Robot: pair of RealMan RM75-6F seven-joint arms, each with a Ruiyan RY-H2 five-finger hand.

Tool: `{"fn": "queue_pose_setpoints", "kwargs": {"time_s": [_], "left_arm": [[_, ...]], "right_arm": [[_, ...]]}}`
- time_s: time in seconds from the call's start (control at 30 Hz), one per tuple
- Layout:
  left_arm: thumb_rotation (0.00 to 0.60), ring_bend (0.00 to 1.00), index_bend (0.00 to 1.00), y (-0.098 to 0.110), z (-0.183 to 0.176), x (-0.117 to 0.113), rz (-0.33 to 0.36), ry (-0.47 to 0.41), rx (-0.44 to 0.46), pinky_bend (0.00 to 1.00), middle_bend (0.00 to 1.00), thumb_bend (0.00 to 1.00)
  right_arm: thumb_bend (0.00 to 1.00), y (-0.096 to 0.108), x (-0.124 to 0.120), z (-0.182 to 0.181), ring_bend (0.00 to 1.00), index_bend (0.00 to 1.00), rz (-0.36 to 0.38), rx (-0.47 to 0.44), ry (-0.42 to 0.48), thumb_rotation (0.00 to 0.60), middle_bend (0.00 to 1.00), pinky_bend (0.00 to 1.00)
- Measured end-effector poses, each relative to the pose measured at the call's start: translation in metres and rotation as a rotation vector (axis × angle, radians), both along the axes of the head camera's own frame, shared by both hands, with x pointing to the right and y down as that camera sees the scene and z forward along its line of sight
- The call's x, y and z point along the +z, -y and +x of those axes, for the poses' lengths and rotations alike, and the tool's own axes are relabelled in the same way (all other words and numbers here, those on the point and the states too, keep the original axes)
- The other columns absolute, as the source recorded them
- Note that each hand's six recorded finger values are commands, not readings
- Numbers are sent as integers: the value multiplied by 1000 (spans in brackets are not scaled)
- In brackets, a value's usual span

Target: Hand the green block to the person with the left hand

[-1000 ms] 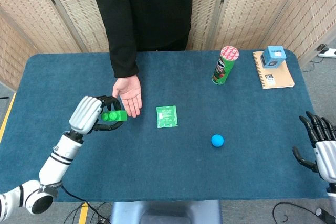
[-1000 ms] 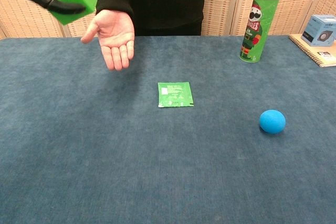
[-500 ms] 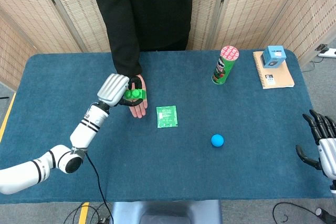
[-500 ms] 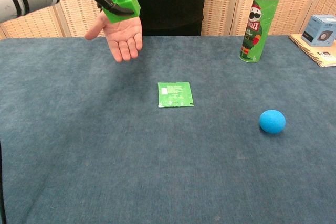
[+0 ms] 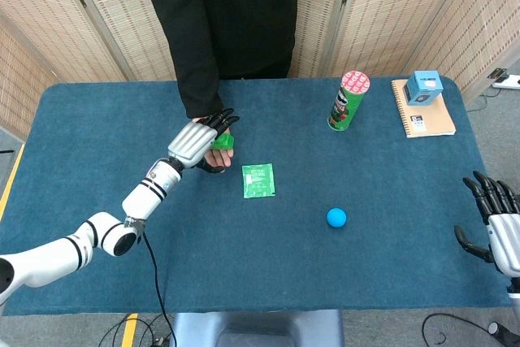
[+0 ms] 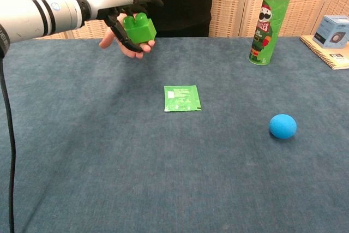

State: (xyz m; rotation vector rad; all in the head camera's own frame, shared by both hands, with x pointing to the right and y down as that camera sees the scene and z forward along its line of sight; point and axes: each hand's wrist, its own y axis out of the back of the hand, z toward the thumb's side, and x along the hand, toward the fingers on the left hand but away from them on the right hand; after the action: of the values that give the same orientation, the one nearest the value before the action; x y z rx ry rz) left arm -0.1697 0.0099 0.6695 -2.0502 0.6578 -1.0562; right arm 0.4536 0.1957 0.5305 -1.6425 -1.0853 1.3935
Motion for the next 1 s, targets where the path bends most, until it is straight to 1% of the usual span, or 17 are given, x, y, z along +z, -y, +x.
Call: {"fn": "queue_pose_setpoints", "kwargs": {"time_s": [0.13,0.3,0.43,0.5,0.63,0.73,0.77,0.83,0.97,1.0], "left_arm": [[600,0,0,-9,1,-19,0,-12,9,244,0,143],[600,0,0,-28,-7,-55,11,-35,-2,240,0,142],[600,0,0,-50,-29,-83,23,-40,-45,239,0,142],[600,0,0,-64,-51,-94,27,-21,-81,238,0,142],[600,0,0,-93,-94,-101,61,42,-128,228,0,142],[600,0,0,-121,-124,-102,96,88,-136,208,0,142],[600,0,0,-135,-138,-101,109,109,-138,199,0,142],[600,0,0,-155,-161,-99,133,147,-150,195,0,142],[600,0,0,-201,-222,-94,172,237,-241,192,0,142],[600,0,0,-210,-234,-94,177,246,-262,192,0,142]], "right_arm": [[321,-2,3,-5,0,0,-12,-22,-2,600,0,0],[320,-6,6,-11,0,0,-24,-45,-7,600,0,0],[320,-8,8,-14,0,0,-28,-58,-13,600,0,0],[320,-9,9,-16,0,0,-31,-63,-15,600,0,0],[321,-11,10,-19,0,0,-35,-73,-18,600,0,0],[320,-12,11,-20,0,0,-35,-78,-22,600,0,0],[320,-12,11,-20,0,0,-36,-79,-24,600,0,0],[320,-13,12,-20,0,0,-37,-78,-28,600,0,0],[320,-13,16,-20,0,0,-44,-74,-45,600,0,0],[320,-12,17,-20,0,0,-48,-73,-50,600,0,0]]}}
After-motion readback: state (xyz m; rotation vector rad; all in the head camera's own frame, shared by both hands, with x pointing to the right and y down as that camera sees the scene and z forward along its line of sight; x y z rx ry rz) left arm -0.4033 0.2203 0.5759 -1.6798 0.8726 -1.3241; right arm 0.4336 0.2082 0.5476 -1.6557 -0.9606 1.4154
